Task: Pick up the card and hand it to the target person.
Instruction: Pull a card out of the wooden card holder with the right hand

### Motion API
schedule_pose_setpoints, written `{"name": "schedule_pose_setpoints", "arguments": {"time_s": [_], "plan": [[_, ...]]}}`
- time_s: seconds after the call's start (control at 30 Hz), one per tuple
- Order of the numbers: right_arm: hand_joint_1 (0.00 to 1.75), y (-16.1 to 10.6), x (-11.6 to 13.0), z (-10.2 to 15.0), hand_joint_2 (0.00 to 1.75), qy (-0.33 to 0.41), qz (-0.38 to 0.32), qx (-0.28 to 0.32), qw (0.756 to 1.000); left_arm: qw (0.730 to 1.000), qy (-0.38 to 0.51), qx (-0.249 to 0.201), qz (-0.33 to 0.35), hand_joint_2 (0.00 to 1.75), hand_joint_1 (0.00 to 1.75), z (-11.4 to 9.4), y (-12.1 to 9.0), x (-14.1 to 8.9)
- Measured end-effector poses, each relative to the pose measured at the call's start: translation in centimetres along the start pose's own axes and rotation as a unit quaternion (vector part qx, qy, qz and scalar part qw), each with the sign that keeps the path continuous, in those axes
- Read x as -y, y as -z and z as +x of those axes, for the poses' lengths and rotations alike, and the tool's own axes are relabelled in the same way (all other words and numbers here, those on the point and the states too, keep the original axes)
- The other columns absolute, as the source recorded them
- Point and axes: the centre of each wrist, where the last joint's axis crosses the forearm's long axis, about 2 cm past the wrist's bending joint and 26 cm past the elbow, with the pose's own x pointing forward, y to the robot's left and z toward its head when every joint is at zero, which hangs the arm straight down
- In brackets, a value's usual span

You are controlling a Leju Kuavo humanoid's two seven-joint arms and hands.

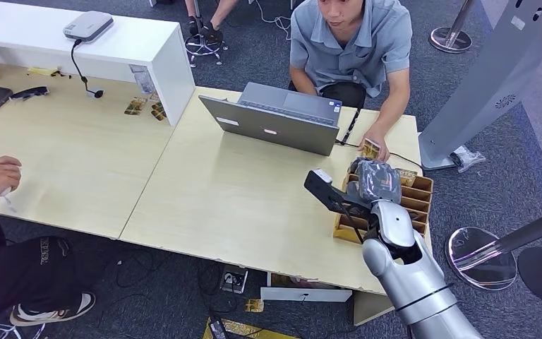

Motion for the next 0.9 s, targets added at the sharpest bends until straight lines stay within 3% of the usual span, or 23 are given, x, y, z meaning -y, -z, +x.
{"name": "schedule_pose_setpoints", "arguments": {"time_s": [0.9], "plan": [[0.93,0.1,-1.1,-1.3,1.75,-0.018,0.024,-0.018,0.999,1.000,0.001,0.002,0.000,0.00,0.00,0.0,0.0,0.0]]}}
